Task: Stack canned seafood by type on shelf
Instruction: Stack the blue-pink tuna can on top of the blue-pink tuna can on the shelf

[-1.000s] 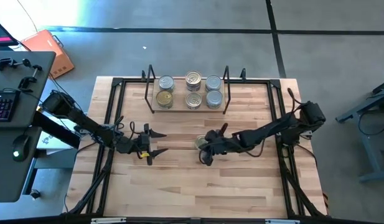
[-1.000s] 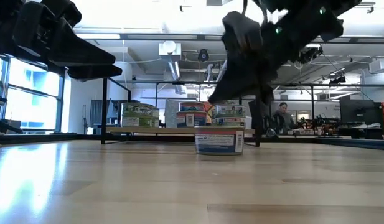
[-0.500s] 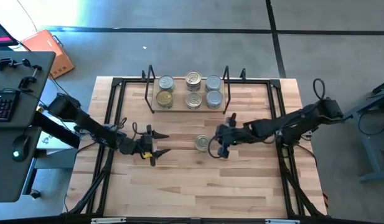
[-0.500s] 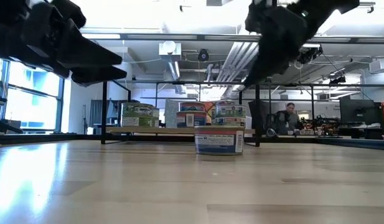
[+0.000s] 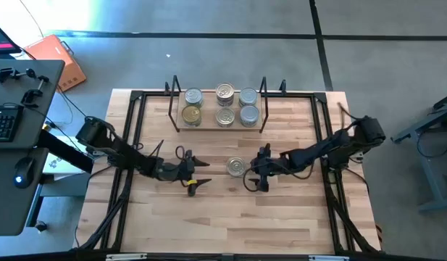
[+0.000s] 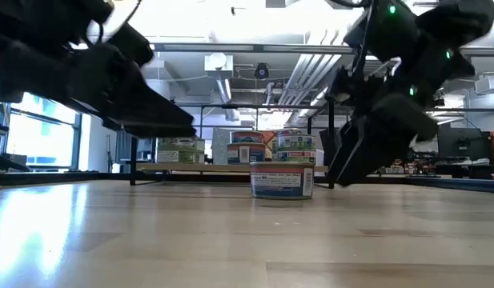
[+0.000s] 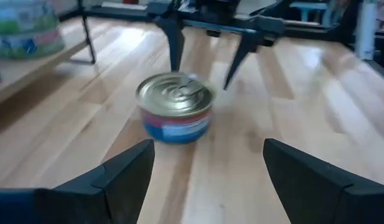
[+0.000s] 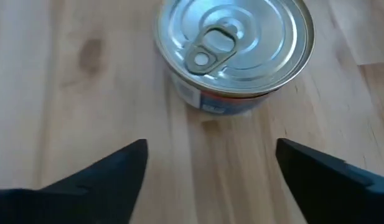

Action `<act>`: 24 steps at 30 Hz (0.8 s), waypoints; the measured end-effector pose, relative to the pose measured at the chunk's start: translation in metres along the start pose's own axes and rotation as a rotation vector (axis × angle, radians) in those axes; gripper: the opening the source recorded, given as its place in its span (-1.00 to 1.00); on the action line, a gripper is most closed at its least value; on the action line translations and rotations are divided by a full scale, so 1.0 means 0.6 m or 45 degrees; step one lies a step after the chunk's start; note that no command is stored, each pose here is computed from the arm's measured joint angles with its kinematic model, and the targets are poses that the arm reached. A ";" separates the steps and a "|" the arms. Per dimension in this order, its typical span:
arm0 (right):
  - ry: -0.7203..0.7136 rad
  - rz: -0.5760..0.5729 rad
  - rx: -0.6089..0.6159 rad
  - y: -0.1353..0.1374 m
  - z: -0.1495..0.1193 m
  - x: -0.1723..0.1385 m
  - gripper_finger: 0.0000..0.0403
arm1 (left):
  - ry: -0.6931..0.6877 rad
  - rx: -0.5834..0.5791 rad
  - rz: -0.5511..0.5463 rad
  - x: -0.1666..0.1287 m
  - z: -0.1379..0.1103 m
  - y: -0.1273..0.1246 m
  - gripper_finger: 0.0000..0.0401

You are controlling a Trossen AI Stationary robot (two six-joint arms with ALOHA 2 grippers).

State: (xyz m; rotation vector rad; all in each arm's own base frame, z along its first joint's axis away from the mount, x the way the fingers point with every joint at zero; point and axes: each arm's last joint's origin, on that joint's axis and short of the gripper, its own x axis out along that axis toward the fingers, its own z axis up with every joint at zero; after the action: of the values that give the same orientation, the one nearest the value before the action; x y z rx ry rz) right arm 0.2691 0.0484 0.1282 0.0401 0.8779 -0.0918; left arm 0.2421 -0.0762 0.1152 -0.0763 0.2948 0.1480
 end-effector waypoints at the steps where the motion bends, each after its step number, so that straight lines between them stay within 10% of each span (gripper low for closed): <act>1: -0.022 -0.017 -0.011 -0.001 -0.005 0.007 0.75 | 0.012 -0.015 0.008 0.005 -0.002 0.005 0.48; 24: -0.519 0.004 0.068 -0.005 0.014 0.134 0.93 | 0.204 -0.009 -0.035 0.114 -0.040 0.047 0.36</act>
State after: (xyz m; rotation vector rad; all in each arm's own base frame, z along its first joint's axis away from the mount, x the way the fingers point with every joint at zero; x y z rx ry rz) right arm 0.3261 0.0397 0.0717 0.0697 0.4680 -0.1160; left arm 0.2957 -0.0417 0.0706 -0.0996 0.4533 0.1161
